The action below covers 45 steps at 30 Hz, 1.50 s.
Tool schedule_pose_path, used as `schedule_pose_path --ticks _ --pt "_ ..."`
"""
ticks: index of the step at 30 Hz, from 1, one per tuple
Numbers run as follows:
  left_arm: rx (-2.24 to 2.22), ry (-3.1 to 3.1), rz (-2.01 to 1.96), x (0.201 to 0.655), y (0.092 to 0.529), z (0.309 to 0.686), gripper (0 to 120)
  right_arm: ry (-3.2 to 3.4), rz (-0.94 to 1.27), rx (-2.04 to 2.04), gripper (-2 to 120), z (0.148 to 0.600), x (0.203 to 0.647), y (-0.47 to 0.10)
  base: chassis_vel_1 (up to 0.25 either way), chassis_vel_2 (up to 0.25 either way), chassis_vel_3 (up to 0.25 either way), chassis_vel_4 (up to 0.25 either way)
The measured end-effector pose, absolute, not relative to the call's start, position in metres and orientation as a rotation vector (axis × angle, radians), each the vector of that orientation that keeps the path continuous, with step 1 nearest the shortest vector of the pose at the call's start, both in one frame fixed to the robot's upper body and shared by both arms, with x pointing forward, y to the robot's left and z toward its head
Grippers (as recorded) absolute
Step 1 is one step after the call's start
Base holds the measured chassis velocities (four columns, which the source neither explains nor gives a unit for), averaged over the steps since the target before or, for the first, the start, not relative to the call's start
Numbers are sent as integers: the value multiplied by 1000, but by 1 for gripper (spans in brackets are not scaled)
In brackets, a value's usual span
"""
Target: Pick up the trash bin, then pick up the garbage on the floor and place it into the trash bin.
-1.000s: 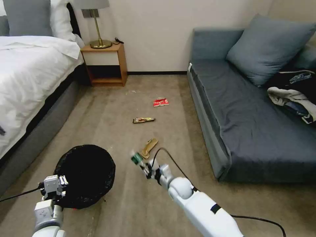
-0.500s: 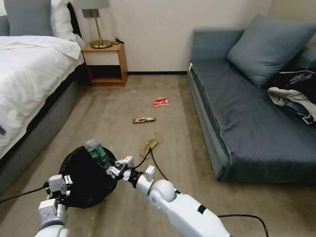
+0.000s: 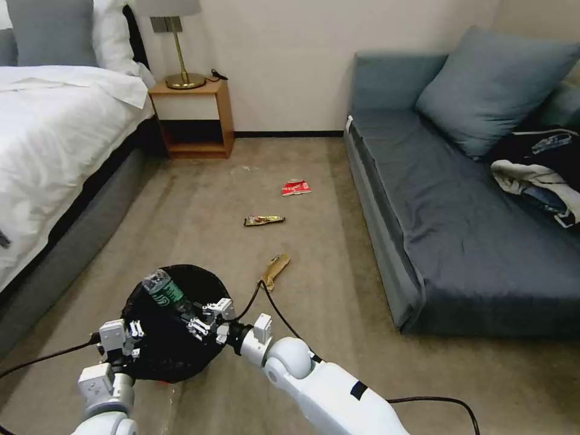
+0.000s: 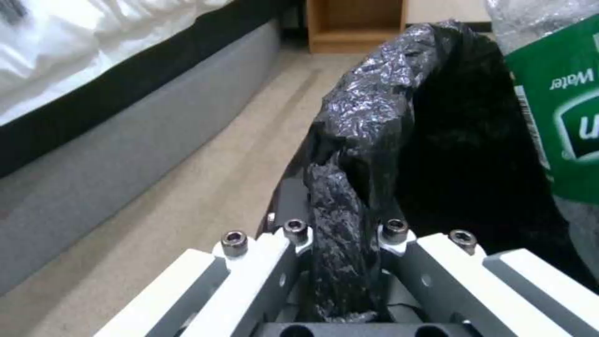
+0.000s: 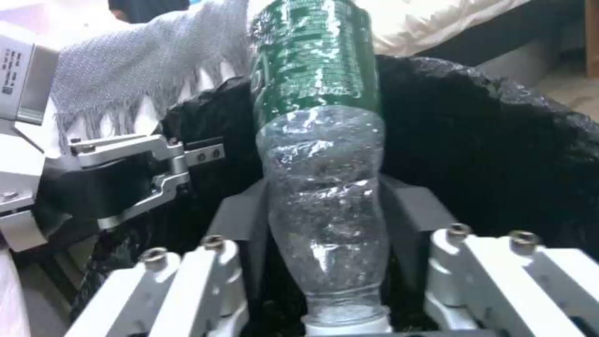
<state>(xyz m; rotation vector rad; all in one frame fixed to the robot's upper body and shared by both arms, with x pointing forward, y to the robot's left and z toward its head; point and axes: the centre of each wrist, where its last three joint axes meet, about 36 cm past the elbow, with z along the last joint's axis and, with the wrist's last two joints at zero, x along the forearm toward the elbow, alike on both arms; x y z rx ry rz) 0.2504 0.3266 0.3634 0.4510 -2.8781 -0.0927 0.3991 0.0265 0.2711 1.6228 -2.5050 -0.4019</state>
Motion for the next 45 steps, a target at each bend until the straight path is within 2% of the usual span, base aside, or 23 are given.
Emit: schedule_pose_path --ticks 1,2,5,6,13,15,18,19,23,28,31,32,35,40,45 --pt "450 -2877 -90 250 327 363 6 -2509 -403 1617 56 271 399 25 0 0 0 0" --pt "450 -2877 -90 250 327 363 6 -2509 -403 1617 56 271 399 25 0 0 0 0" --pt "447 -2873 -94 249 327 363 6 -2524 -408 1602 71 272 399 23 0 0 0 0" --pt "447 -2873 -94 249 327 363 6 -2524 -408 1602 71 272 399 23 0 0 0 0" --pt "446 -2872 -110 248 331 364 6 -2621 -353 1560 98 276 399 5 0 0 0 0" --pt "444 -2876 -118 248 331 364 6 -2688 -292 1523 99 277 399 -2 0 0 0 0" --pt "433 -2883 -153 246 335 363 6 -2928 -72 1338 100 282 399 -49 0 0 0 0" --pt "433 -2883 -153 246 335 363 6 -2928 -72 1338 100 282 399 -49 0 0 0 0" --pt "444 -2903 -237 246 347 358 6 -3126 127 1105 100 304 397 -129 0 0 0 0" --pt "440 -2918 -279 247 353 354 6 -3233 133 931 100 319 380 -163 0 0 0 0" --pt "431 -2925 -303 248 356 352 6 -3346 87 596 100 322 350 -188 0 0 0 0" --pt "431 -2925 -303 248 356 352 6 -3346 87 596 100 322 350 -188 0 0 0 0" --pt "428 -2953 -326 247 360 353 6 -3392 178 346 100 315 325 -203 0 0 0 0" --pt "433 -2961 -356 246 370 358 6 -3395 209 237 100 304 298 -217 0 0 0 0" --pt "435 -2962 -369 244 377 360 6 -3374 180 299 100 294 280 -221 0 0 0 0"
